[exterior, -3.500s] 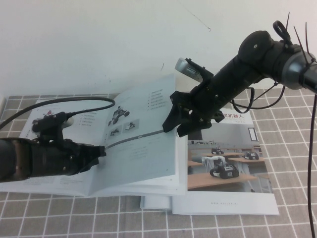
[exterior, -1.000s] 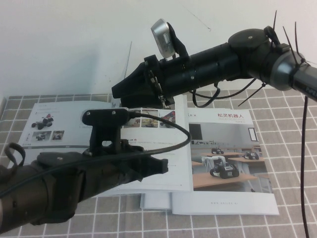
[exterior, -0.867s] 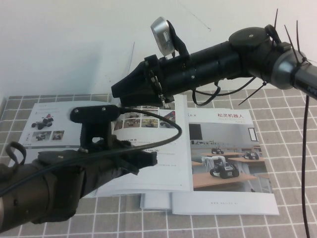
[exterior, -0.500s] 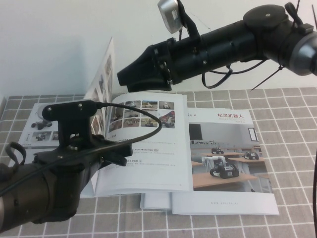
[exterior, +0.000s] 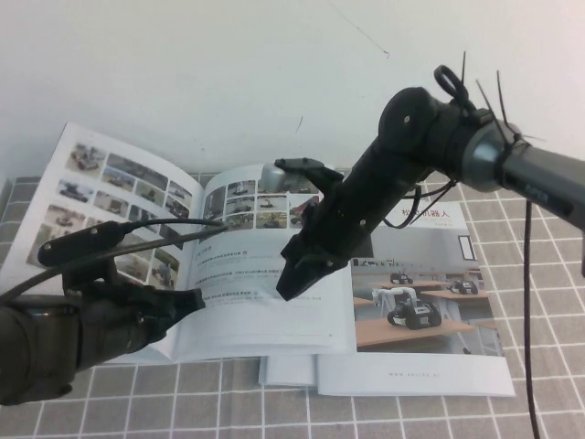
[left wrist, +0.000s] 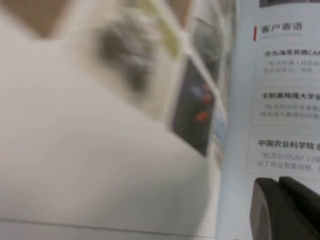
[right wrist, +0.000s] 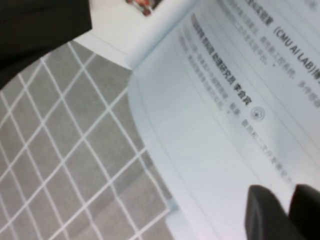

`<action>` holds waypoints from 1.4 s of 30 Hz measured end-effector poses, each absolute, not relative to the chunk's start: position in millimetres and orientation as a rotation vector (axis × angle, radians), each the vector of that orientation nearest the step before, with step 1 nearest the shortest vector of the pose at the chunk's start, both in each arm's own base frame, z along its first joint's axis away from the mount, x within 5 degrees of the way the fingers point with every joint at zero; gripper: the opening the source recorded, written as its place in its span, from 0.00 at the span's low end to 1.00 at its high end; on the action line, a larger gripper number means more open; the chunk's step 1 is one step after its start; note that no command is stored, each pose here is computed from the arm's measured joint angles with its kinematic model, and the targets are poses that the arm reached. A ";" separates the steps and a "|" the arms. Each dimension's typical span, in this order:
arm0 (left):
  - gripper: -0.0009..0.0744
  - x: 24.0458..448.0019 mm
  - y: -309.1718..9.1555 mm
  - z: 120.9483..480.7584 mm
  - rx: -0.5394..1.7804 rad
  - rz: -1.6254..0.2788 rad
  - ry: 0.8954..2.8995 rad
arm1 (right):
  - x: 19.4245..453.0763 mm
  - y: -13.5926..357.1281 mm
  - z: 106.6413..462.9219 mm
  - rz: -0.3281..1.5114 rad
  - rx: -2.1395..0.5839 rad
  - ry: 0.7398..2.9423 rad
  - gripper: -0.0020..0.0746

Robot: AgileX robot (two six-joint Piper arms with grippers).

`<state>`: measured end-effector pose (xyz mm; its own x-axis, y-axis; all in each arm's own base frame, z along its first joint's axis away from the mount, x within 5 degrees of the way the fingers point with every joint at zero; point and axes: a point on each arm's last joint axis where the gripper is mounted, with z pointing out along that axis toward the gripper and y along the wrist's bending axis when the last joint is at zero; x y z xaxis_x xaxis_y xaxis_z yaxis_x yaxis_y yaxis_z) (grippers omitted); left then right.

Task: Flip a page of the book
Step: Open the closed book

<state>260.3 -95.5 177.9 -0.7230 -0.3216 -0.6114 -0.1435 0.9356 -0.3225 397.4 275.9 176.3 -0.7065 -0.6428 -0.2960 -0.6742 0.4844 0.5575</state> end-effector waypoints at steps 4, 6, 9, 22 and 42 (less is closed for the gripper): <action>0.01 262.3 -95.1 172.1 -0.329 -0.352 2.405 | 399.2 279.1 157.3 0.940 -1.203 2.695 0.06; 0.01 263.1 -95.1 167.6 -0.329 -0.344 2.420 | 400.1 273.4 150.5 0.837 -1.226 2.747 0.04; 0.01 263.5 -97.2 163.0 -0.325 -0.369 2.441 | 401.0 261.7 144.2 0.618 -1.276 2.830 0.03; 0.01 287.2 -111.9 185.1 -0.262 -0.472 2.366 | 404.2 243.9 172.9 0.312 -1.233 2.850 0.03; 0.01 332.9 -122.1 129.7 -0.247 -0.303 2.476 | 430.1 274.6 139.4 0.599 -0.943 2.674 0.03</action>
<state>332.9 -122.1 129.7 -0.7877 -0.2477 -0.5641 -0.1042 0.9560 -0.2742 430.1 274.6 139.4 -0.7619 -0.5417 -0.3550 -0.6414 0.7071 0.2976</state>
